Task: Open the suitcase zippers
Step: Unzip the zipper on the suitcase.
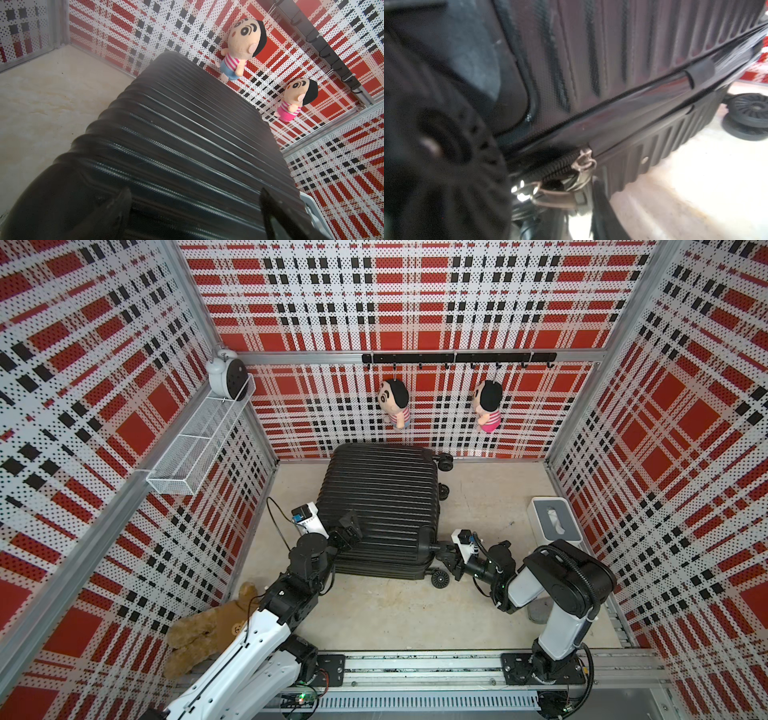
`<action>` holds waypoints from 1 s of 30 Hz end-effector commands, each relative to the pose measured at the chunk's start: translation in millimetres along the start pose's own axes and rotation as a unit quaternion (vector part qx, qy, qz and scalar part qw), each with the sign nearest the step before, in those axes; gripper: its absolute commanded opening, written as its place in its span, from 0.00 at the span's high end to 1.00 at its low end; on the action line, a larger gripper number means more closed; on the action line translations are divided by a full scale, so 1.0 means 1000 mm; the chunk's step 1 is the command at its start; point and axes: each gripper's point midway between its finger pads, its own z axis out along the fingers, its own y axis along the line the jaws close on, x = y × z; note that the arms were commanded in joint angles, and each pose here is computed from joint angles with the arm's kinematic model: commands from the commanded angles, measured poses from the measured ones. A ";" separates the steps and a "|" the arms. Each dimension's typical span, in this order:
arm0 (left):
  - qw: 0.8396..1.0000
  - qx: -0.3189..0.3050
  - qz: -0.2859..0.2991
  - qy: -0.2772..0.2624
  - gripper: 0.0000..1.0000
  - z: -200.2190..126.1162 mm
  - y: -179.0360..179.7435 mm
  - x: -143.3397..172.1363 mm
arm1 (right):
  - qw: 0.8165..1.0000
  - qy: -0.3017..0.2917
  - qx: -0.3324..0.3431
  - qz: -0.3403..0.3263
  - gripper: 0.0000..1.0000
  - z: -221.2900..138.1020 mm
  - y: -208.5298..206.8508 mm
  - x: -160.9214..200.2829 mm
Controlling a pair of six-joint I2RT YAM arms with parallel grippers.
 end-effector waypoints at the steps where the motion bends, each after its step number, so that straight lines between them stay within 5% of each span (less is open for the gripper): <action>1: 0.997 -0.039 0.020 0.071 0.02 0.003 0.028 0.042 | 0.997 -0.028 -0.060 -0.033 0.78 0.003 0.024 -0.018; 20: 0.997 -0.046 0.016 0.066 0.02 0.002 0.034 0.039 | 0.996 -0.052 -0.071 -0.027 1.00 -0.016 0.042 -0.023; 30: 0.997 -0.052 0.012 0.058 0.02 0.000 0.036 0.035 | 0.998 -0.047 -0.041 -0.031 1.00 -0.022 0.041 -0.021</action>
